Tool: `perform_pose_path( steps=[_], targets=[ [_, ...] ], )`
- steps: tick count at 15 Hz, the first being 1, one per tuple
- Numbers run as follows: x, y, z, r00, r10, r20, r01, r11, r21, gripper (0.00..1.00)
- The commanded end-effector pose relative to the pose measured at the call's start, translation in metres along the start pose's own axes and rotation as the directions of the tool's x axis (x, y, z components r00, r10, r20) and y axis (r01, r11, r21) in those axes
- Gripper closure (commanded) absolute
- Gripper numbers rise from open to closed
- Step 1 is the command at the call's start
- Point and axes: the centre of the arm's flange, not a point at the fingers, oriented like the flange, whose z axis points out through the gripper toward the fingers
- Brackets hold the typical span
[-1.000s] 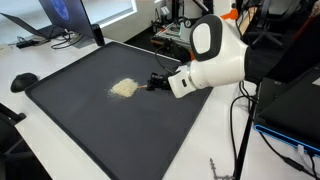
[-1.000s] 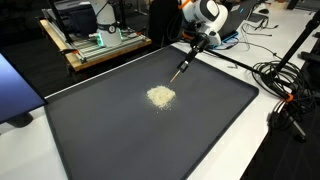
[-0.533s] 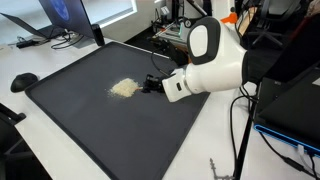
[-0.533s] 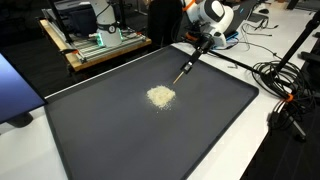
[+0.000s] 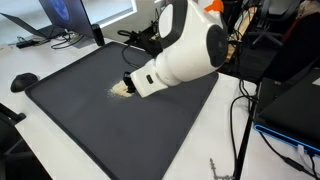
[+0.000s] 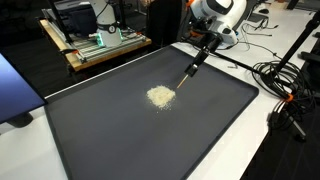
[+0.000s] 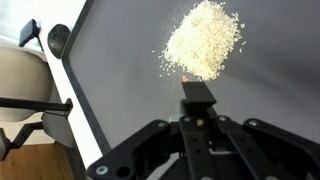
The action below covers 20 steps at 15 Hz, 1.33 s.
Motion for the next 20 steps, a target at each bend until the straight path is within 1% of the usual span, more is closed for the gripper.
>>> perform_pose_path(
  steps=[1,5,9,12,13,16,20],
  targets=[
    [-0.004,0.044,0.004,0.999,-0.034,-0.038,0.038,0.991,0.131,0.97],
    [-0.011,0.086,0.017,0.996,-0.048,-0.077,0.065,0.969,0.238,0.97],
    [-0.022,0.124,0.032,0.99,-0.061,-0.124,0.101,0.93,0.354,0.97],
    [-0.035,0.155,0.047,0.988,-0.044,-0.151,0.109,0.883,0.457,0.97],
    [-0.039,0.164,0.052,0.987,-0.027,-0.155,0.1,0.871,0.48,0.97],
    [-0.054,0.188,0.069,0.982,0.017,-0.188,0.093,0.822,0.562,0.97],
    [-0.076,0.213,0.098,0.969,0.093,-0.231,0.087,0.742,0.665,0.97]
  ],
)
